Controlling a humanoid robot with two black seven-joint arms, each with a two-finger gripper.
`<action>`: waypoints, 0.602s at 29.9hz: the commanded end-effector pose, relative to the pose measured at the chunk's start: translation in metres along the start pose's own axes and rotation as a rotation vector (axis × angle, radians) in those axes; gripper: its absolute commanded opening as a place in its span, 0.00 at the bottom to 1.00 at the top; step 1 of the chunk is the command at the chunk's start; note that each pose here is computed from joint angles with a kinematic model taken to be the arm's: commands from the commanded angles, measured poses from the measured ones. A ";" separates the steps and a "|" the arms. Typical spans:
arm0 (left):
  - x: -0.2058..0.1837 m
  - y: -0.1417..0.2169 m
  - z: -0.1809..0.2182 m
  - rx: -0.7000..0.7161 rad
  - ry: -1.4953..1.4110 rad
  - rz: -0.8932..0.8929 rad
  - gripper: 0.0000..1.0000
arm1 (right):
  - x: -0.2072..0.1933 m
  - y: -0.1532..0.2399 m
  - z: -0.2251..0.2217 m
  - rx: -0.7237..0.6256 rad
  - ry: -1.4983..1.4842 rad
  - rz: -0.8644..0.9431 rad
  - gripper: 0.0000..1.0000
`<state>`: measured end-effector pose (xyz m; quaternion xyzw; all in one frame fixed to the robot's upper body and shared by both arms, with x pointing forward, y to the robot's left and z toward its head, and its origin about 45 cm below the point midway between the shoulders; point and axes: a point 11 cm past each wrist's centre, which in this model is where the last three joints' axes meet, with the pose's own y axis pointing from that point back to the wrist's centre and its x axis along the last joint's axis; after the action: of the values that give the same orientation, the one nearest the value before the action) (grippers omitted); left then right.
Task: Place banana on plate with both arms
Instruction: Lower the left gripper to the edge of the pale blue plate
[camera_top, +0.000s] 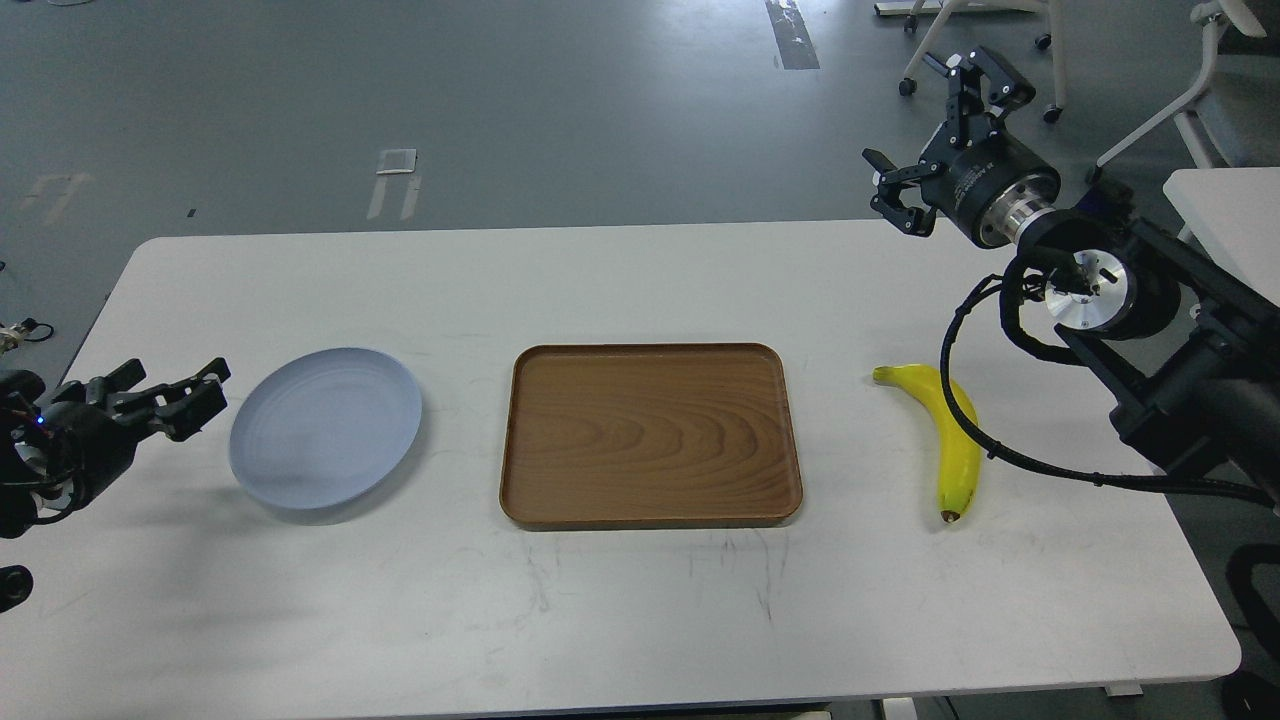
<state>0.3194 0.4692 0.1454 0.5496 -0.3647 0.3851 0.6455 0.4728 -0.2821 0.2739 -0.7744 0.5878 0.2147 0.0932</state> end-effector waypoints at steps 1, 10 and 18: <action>-0.021 -0.005 0.004 0.004 0.014 -0.026 0.98 | 0.000 0.000 0.001 0.000 0.000 0.000 1.00; -0.033 -0.013 0.021 -0.015 0.075 -0.032 0.98 | 0.004 0.002 -0.002 -0.001 0.009 0.006 1.00; -0.043 -0.010 0.009 0.019 0.065 -0.049 0.97 | 0.003 0.001 -0.001 0.000 0.008 0.006 1.00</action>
<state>0.3134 0.4489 0.1099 0.5425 -0.3312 0.3916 0.6653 0.4725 -0.2871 0.2741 -0.7731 0.5912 0.2113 0.0898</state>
